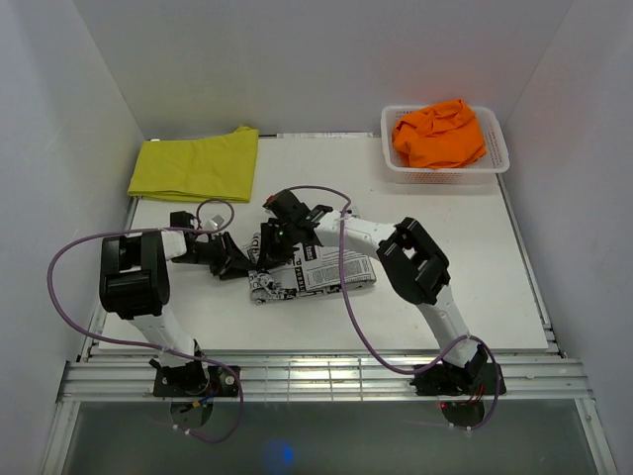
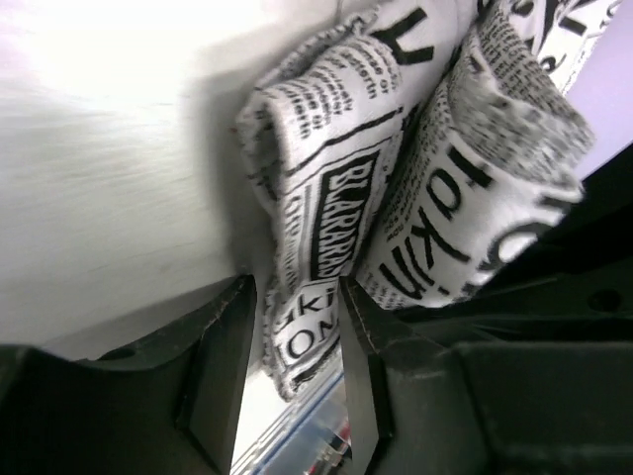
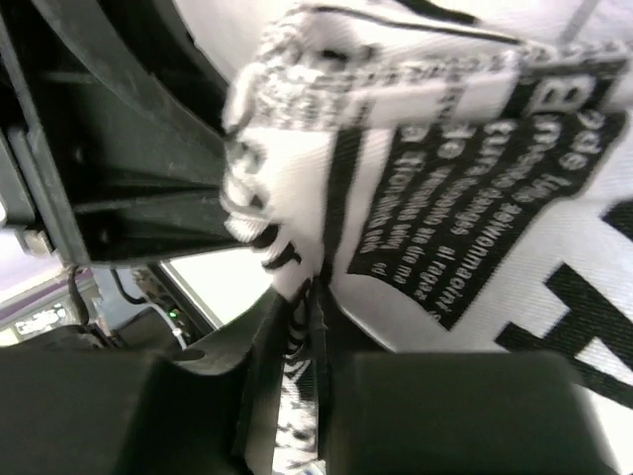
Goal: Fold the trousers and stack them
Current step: Fold the trousers
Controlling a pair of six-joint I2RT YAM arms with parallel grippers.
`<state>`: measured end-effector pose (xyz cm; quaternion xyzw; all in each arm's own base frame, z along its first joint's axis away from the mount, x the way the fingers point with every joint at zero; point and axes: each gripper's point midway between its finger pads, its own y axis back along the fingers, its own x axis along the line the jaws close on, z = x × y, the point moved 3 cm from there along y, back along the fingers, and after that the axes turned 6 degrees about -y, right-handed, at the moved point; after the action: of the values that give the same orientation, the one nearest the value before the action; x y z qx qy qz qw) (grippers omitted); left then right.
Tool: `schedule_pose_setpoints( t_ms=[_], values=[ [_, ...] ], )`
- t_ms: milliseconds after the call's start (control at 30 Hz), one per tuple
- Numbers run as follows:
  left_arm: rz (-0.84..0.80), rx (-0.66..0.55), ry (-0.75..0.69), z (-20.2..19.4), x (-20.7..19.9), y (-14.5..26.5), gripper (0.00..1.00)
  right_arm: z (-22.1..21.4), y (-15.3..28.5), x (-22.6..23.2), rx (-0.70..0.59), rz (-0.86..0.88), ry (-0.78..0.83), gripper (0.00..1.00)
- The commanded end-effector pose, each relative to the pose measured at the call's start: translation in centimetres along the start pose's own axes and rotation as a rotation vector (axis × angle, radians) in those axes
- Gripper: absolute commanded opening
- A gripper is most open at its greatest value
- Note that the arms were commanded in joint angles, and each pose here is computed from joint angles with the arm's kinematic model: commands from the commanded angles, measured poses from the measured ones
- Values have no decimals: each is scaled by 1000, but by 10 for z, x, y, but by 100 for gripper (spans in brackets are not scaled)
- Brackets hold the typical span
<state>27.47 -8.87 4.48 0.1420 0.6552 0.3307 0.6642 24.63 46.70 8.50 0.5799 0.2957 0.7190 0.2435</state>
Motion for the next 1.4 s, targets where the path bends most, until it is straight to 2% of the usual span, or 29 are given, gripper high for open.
schedule_pose_setpoints(
  t_ms=[0, 33, 100, 133, 167, 200, 300, 400, 467, 533, 600, 667, 767, 933, 1100, 1300, 1333, 1367],
  values=[
    [19, -25, -33, 10, -3, 19, 52, 12, 1, 35, -35, 119, 49, 22],
    [24, -40, -58, 14, -4, 24, 54, 14, 3, 39, -40, 135, 57, 29],
    [44, -45, -50, 15, -3, 31, 60, 16, 10, 46, -44, 167, 76, 36],
    [56, -58, -48, 18, -1, 38, 64, 21, 16, 49, -53, 182, 84, 49],
    [65, -68, -45, 20, 0, 42, 66, 25, 26, 57, -72, 208, 111, 56],
    [72, -86, -32, 22, 4, 49, 74, 29, 34, 59, -75, 230, 126, 69],
    [59, -116, -64, 29, -2, 65, 74, 41, 67, 69, -121, 278, 192, 80],
    [7, -150, -152, 33, -26, 80, 74, 54, 107, 65, -157, 322, 269, 87],
    [-57, -171, -212, 34, -48, 89, 70, 58, 135, 63, -177, 361, 347, 88],
    [-112, -173, -283, 32, -65, 92, 60, 66, 155, 34, -178, 365, 429, 87],
    [-123, -148, -361, 28, -83, 86, 60, 75, 181, -1, -189, 326, 412, 87],
    [-6, -129, -337, 28, -73, 75, 60, 73, 191, -34, -191, 260, 434, 87],
    [21, -82, -262, 18, -63, 62, 55, 71, 209, -84, -198, 151, 414, 84],
    [114, -38, -271, 11, -55, 41, 55, 67, 225, -158, -213, -18, 299, 84],
    [166, 12, -287, 7, -53, 20, 56, 64, 226, -183, -208, -73, 293, 85],
    [214, 43, -249, 8, -40, 9, 47, 63, 222, -187, -208, -74, 294, 85],
    [206, 41, -252, 9, -42, 10, 44, 63, 222, -188, -207, -77, 292, 84],
    [152, 44, -272, 12, -54, 11, 25, 64, 222, -189, -206, -79, 286, 84]
  ],
)
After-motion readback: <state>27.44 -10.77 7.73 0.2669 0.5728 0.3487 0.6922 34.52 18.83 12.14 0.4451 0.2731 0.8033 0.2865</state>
